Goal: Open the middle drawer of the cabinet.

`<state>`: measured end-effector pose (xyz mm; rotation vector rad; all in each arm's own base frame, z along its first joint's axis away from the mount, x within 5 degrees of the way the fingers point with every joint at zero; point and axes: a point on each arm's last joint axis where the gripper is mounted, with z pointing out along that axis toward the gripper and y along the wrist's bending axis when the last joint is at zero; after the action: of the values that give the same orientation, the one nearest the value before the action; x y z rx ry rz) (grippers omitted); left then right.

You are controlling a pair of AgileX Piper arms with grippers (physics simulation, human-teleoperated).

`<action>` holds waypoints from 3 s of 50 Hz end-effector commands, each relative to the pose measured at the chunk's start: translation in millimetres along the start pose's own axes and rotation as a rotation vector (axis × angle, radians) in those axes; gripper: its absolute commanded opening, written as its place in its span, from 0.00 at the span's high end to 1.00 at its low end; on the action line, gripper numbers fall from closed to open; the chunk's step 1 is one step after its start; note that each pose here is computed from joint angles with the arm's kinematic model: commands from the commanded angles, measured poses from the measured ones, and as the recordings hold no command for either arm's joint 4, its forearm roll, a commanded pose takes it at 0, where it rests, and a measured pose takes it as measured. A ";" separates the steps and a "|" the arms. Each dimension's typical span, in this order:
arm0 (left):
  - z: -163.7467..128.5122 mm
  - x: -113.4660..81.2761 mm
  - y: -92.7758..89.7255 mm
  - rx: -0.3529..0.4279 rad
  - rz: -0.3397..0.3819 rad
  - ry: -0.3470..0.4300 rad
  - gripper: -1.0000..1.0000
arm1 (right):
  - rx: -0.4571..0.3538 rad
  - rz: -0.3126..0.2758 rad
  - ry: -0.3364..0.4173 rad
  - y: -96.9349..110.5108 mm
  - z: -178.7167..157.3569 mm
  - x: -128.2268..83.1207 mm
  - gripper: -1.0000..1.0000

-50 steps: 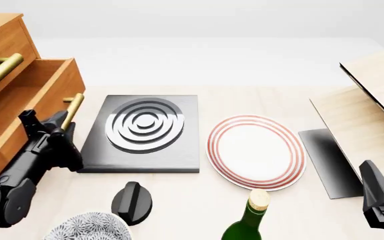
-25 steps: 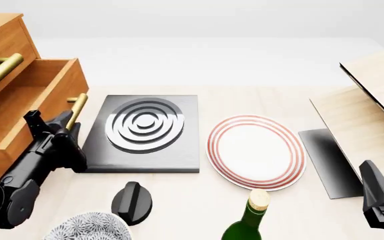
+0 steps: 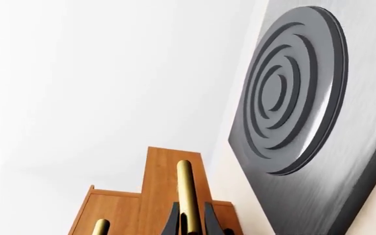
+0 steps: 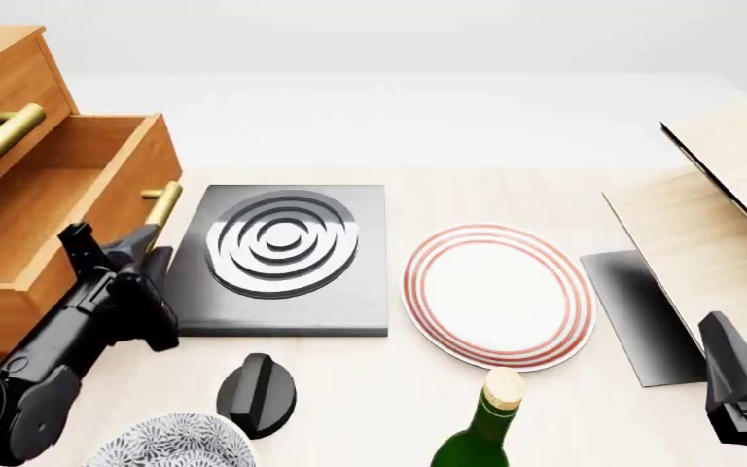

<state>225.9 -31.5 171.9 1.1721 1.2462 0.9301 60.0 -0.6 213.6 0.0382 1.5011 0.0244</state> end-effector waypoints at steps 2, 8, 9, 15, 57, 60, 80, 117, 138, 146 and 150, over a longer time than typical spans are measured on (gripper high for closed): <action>-13.2 -7.8 5.5 -0.050 0.006 -0.037 1.00 | 0.000 0.000 0.000 0.0 0.0 0.0 0.00; -23.6 -4.7 4.0 -0.043 -0.009 -0.023 0.00 | 0.000 0.000 0.000 0.0 0.0 0.0 0.00; -29.4 -4.6 3.9 -0.043 -0.010 -0.024 0.00 | 0.000 0.000 0.000 0.0 0.0 0.0 0.00; -67.4 -4.1 3.1 -0.062 -0.015 -0.029 0.00 | 0.000 0.000 0.000 0.0 0.0 0.0 0.00; -209.0 -29.4 121.1 -0.299 -0.396 -0.265 0.00 | 0.000 0.000 0.000 0.0 0.0 0.0 0.00; -228.7 -32.9 149.8 -0.298 -0.475 -0.281 0.00 | 0.000 0.000 0.000 0.0 0.0 0.0 0.00; -280.3 -38.6 193.3 -0.177 -0.924 -0.210 0.00 | 0.000 0.000 0.000 0.0 0.0 0.0 0.00; -166.0 -50.4 229.3 0.061 -1.251 0.024 0.00 | 0.000 0.000 0.000 0.0 0.0 0.0 0.00; -113.2 -50.2 222.0 0.141 -1.379 0.130 0.00 | 0.000 0.000 0.000 0.0 0.0 0.0 0.00; -104.6 -46.4 212.6 0.146 -1.407 0.168 0.00 | 0.000 0.000 0.000 0.0 0.0 0.0 0.00; -99.5 -44.7 205.1 0.157 -1.424 0.189 0.00 | 0.000 0.000 0.000 0.0 0.0 0.0 0.00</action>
<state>126.0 -20.3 400.0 0.1239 1.8048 -0.1294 60.0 -0.6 213.6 0.0383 1.5012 0.0244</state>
